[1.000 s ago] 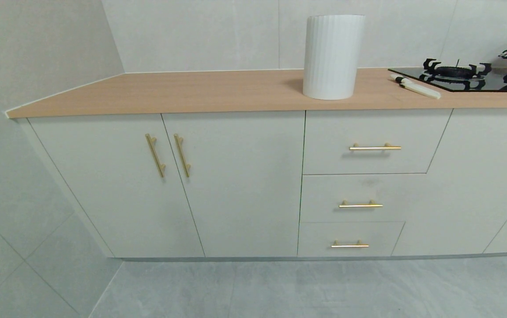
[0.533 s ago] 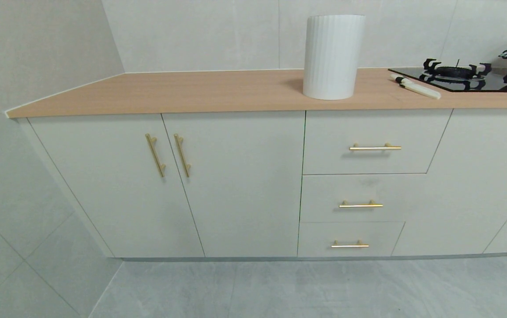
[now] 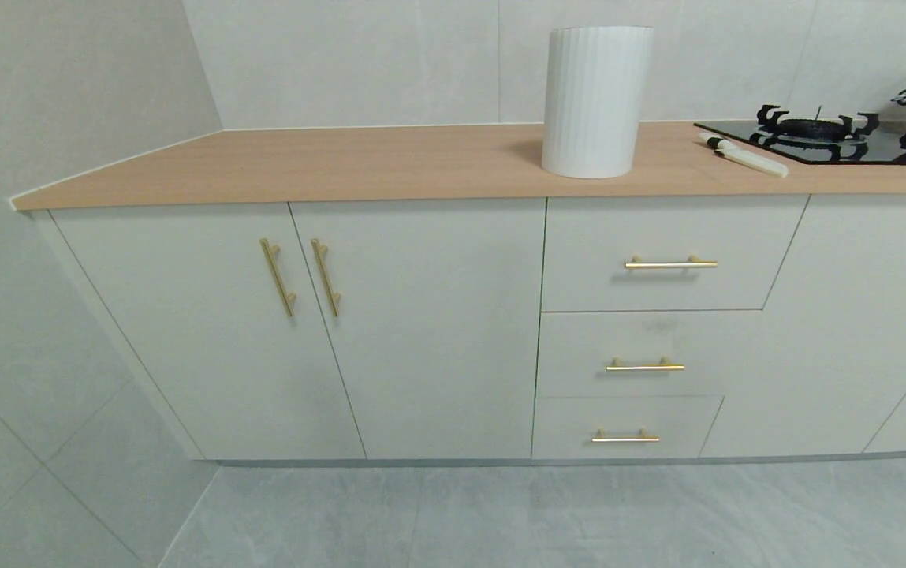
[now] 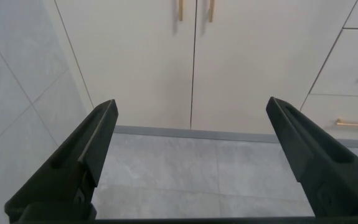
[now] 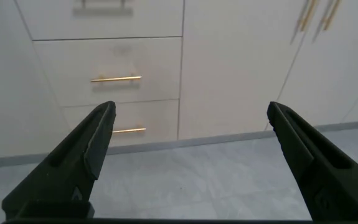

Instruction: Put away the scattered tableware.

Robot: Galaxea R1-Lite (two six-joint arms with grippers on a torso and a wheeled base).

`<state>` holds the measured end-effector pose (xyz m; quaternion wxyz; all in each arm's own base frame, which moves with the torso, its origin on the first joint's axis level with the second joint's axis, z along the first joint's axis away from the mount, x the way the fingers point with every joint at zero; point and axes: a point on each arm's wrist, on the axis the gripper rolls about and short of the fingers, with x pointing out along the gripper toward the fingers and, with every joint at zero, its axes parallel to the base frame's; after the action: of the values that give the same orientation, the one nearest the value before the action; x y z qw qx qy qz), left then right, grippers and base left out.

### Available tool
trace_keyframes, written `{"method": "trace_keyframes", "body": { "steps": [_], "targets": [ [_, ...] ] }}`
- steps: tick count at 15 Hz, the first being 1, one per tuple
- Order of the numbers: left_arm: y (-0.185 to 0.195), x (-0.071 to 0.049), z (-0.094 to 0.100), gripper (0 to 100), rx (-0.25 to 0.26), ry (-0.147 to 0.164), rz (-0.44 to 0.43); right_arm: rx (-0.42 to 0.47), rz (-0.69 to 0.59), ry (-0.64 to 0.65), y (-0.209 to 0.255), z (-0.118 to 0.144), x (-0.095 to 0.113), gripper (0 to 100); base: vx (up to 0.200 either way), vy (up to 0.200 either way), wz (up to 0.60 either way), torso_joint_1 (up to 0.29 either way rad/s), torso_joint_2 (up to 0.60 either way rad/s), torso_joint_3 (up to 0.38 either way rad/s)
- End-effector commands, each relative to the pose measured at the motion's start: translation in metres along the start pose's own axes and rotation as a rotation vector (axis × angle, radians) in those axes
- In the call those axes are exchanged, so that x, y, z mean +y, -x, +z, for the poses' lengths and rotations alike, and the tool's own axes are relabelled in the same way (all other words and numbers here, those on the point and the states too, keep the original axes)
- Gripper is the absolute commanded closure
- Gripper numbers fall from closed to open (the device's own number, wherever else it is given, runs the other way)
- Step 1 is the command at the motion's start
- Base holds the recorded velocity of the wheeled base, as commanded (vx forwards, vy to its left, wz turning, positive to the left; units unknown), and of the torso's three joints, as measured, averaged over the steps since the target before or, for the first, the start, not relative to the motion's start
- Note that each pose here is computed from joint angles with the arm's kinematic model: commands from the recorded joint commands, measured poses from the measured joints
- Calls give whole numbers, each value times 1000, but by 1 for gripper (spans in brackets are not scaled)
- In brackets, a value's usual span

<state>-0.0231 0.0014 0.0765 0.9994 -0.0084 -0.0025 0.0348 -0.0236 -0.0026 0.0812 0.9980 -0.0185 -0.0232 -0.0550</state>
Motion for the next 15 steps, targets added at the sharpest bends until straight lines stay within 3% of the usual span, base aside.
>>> {"method": "trace_keyframes", "body": {
  "steps": [1,12,15],
  "targets": [
    [0,0,0,0,1,0,1,58,109,-23,0,-6,3,0,0,0,0,0,0,0],
    [0,0,0,0,1,-3,-5,47,105,-42,0,-6,3,0,0,0,0,0,0,0],
    [0,0,0,0,1,-3,-7,47,108,-40,0,-6,3,0,200,0,0,2,2,2]
  ]
}}
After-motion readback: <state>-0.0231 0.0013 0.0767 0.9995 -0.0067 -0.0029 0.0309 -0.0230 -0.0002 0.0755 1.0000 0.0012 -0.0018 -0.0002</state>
